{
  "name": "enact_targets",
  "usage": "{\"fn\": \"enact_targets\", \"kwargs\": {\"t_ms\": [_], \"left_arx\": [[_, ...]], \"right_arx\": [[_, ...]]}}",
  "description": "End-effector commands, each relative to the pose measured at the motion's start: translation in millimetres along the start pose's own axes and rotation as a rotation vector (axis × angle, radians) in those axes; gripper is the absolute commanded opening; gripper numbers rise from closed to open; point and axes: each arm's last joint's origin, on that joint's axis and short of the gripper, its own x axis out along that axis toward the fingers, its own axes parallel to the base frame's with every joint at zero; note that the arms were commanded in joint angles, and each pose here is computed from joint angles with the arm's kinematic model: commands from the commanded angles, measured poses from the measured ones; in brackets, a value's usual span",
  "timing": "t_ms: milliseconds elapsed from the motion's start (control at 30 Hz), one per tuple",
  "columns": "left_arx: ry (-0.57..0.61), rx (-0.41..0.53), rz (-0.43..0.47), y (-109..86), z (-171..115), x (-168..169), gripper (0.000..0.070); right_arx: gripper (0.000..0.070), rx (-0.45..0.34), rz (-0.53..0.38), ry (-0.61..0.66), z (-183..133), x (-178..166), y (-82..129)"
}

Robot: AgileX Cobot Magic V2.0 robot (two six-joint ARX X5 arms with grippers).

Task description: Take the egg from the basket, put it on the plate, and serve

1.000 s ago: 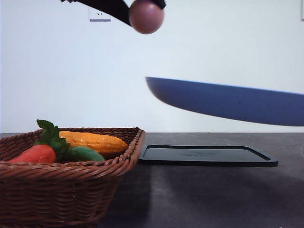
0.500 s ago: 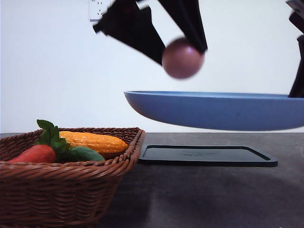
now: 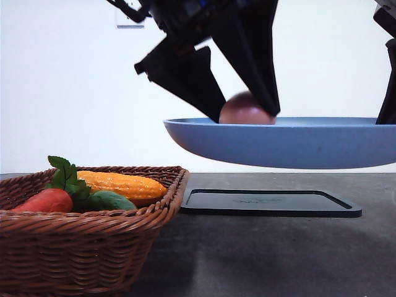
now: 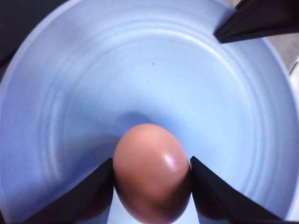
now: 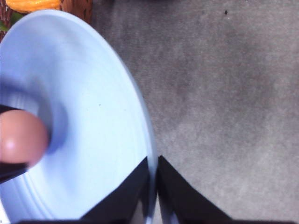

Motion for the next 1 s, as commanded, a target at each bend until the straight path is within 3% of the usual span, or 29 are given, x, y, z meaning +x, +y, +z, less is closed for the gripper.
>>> {"fn": "enact_targets", "kwargs": {"t_ms": [0,133,367,567,967], "left_arx": [[-0.001,0.020,-0.008,-3.9,3,5,0.0159],[-0.002,0.023,-0.008,-3.9,4,6,0.0216],[-0.008,0.016,-0.007,-3.2,4,5,0.0436],[-0.028,0.007,-0.011,-4.4,7,-8,0.0445],[-0.249,-0.027,0.002,6.6,3,-119,0.0443]], "right_arx": [[0.0000,-0.027,0.014,-0.010,5,-2,4],[0.0000,-0.031,0.013,-0.010,5,-2,4],[0.0000,-0.034,0.013,-0.010,5,-2,4],[0.0000,-0.035,0.012,-0.010,5,-2,4],[0.0000,-0.014,0.001,0.055,19,23,-10]]}}
